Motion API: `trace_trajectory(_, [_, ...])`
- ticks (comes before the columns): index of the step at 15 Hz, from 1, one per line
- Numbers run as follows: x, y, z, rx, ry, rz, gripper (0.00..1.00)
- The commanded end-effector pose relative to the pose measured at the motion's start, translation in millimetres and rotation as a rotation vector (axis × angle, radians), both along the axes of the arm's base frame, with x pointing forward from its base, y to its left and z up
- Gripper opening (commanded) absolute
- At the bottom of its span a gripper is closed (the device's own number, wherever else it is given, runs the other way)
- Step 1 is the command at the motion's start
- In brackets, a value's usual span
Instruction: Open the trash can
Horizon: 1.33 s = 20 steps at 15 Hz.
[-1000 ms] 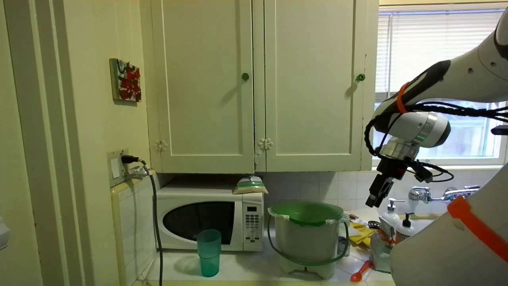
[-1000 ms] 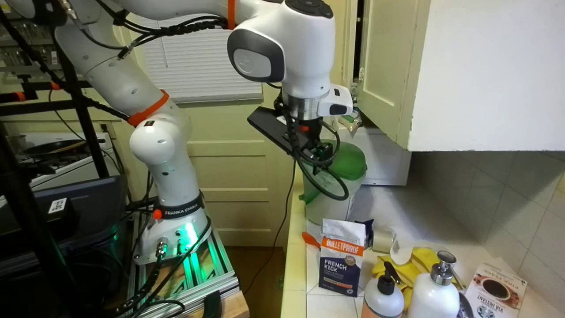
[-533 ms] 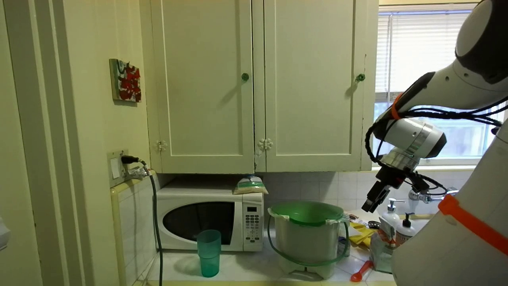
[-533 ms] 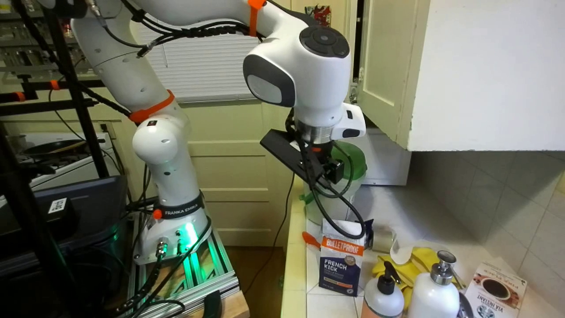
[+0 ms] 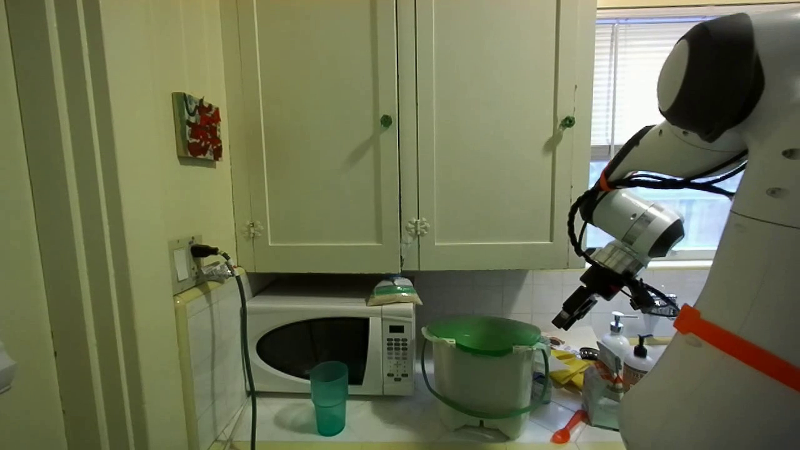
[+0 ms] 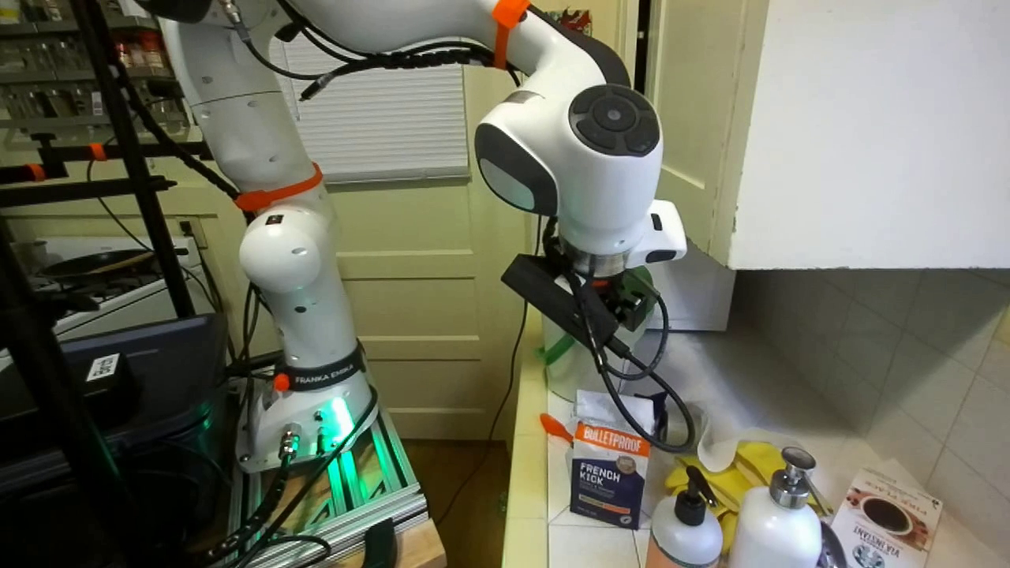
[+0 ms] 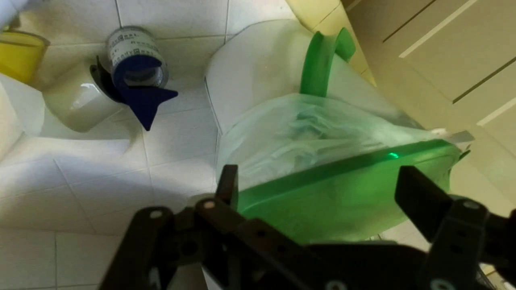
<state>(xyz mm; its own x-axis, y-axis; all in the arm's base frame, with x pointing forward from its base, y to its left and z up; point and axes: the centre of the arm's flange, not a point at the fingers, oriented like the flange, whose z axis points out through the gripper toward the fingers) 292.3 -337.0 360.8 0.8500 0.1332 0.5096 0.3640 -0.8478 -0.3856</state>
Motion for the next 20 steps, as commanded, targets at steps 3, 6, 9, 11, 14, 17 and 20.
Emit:
trace_trajectory(3, [32, -15, -19, 0.096, -0.034, 0.002, 1.00])
trace_trajectory(6, [44, -13, -24, 0.146, -0.028, -0.002, 1.00])
trace_trajectory(9, [52, -13, -29, 0.171, -0.012, -0.024, 1.00])
trace_trajectory(11, [55, -14, -32, 0.178, 0.003, -0.036, 1.00])
trace_trajectory(14, [58, -13, -35, 0.205, 0.019, -0.037, 1.00])
trace_trajectory(17, [58, -12, -32, 0.254, 0.023, -0.041, 1.00])
trace_trajectory(20, [58, -12, -29, 0.286, 0.011, -0.038, 1.00])
